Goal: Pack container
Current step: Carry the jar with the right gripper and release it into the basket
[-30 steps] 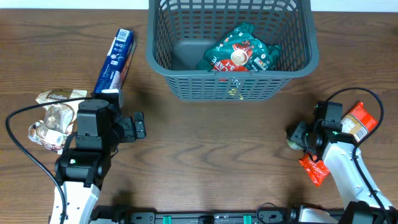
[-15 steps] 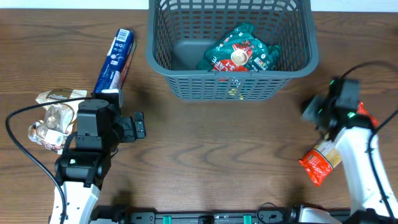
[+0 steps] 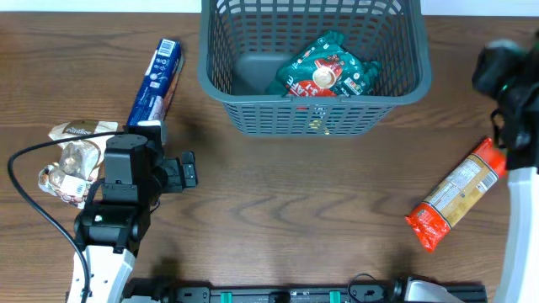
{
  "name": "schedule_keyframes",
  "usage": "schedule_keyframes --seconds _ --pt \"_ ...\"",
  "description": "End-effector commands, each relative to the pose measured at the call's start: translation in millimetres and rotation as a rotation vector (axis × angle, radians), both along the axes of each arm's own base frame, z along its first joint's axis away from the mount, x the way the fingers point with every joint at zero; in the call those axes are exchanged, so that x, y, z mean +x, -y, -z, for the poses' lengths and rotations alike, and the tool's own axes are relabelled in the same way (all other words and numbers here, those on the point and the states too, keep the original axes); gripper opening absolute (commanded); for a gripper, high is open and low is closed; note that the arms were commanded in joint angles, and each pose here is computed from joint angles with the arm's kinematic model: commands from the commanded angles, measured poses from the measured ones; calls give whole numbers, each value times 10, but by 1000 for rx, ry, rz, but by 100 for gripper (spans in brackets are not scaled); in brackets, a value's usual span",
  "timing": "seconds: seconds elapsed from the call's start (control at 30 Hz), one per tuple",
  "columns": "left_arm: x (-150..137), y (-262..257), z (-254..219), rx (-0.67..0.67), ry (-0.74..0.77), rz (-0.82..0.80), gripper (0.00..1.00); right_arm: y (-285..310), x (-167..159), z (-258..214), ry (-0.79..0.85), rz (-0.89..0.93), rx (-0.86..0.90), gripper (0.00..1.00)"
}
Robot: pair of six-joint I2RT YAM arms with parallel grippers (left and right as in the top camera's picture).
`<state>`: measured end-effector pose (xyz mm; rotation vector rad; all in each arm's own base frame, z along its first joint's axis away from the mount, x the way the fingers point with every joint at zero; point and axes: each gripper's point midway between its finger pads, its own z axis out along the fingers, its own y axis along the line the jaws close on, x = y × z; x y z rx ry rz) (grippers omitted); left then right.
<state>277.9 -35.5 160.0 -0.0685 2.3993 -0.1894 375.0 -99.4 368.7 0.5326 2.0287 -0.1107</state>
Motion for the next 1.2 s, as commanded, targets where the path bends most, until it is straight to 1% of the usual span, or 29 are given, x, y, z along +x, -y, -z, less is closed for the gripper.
schedule_keyframes --seconds 0.0,0.07,0.1,0.17,0.2,0.23,0.3,0.33,0.53,0.73,0.87,0.97,1.07,1.1,1.13,1.17 --pt "31 25 -86 -13 18 5 99 -527 99 -463 67 -300 -108 1" --pt "31 25 -86 -13 18 5 99 -781 146 -588 73 -422 -154 1" --pt "31 25 -86 -13 18 5 99 -958 180 -625 73 -512 -189 1" --pt "31 24 -86 -12 18 5 99 -1224 234 -622 62 -642 -243 1" --pt "31 25 -86 -13 18 5 99 -1408 278 -568 41 -724 -284 1" --pt "31 25 -86 -13 18 5 98 -1500 306 -522 27 -763 -302 1" --pt "30 26 -86 -13 18 6 99 -1806 422 -274 -35 -880 -340 1" --pt "30 24 -86 -13 17 5 99 -1853 444 -222 -46 -896 -340 1" --pt "30 24 -86 -13 17 5 99 -2361 741 625 -235 -1045 -308 1" --pt "29 24 -84 -13 17 5 99 -2592 894 1394 -409 -1108 -265 1" --pt "18 23 -74 -12 10 5 99 -2582 868 1858 -546 -1122 -224 1" --pt "17 23 -73 -12 10 5 99 -2552 782 2150 -652 -1135 -197 1" --pt "17 23 -73 -12 10 5 99 -2536 738 2278 -700 -1136 -184 1" --pt "17 23 -73 -12 10 5 99 -2533 738 2286 -703 -1135 -185 4" --pt "17 23 -73 -12 10 5 99 -2530 741 2286 -703 -1133 -187 22" --pt "17 23 -73 -12 10 5 99 -2531 748 2281 -700 -1133 -188 46"
